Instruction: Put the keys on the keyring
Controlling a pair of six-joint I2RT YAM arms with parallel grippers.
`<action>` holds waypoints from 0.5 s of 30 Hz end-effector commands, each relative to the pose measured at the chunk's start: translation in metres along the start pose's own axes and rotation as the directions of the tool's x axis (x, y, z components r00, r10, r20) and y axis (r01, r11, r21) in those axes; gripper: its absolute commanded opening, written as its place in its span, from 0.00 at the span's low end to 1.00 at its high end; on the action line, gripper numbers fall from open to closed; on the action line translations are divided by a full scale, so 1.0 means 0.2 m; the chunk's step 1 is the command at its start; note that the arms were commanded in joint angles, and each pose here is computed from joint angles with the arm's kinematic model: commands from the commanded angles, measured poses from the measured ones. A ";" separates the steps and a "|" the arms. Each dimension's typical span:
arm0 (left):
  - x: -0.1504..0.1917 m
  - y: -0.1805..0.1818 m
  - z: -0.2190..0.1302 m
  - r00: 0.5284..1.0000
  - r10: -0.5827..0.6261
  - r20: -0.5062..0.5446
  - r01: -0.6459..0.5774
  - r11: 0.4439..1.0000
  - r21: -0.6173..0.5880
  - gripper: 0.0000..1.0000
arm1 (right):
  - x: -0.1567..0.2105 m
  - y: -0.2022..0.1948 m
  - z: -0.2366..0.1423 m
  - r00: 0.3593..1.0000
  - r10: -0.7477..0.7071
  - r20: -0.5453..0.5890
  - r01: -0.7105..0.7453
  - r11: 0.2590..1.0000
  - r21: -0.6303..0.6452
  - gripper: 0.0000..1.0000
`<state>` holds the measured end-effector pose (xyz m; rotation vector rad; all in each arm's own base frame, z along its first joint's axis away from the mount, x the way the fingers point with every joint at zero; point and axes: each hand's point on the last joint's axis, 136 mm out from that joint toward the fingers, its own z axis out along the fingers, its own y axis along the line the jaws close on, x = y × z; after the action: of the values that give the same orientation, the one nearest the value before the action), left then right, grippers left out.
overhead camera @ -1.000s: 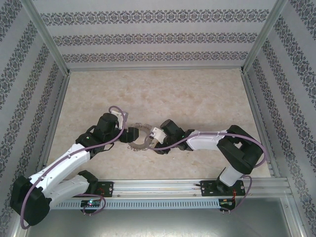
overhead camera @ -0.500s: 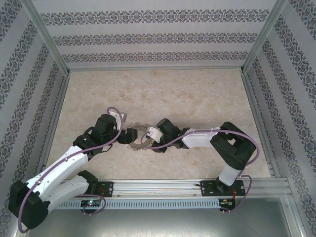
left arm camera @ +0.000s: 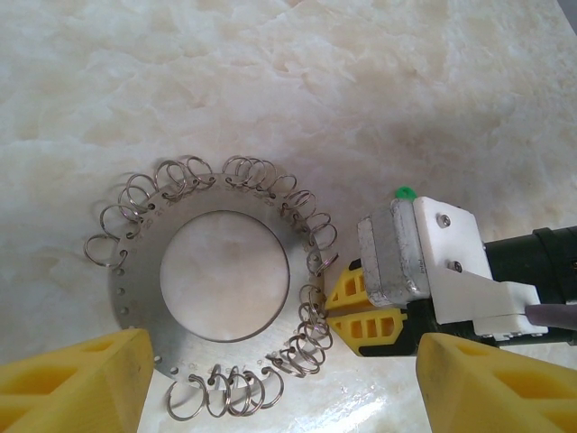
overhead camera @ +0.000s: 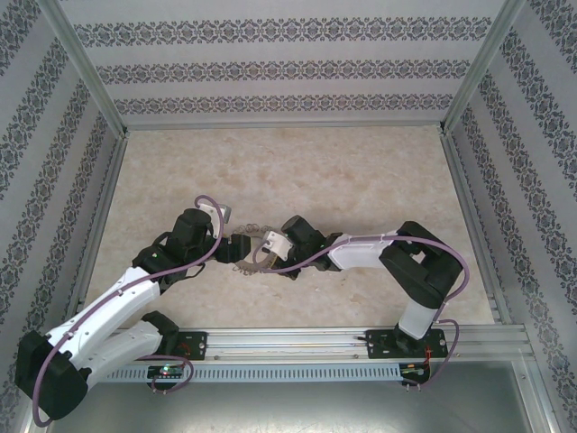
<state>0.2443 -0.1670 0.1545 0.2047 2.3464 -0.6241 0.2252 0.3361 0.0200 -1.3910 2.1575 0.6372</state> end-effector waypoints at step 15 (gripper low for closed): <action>-0.02 -0.02 -0.02 1.000 0.022 0.003 -0.022 1.000 -0.002 0.77 | -0.08 0.04 0.04 0.999 -0.021 0.027 0.021 1.000 -0.010 0.30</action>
<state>0.2443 -0.1670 0.1545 0.2047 2.3464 -0.6241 0.2254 0.3453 0.0222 -1.3982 2.1387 0.6379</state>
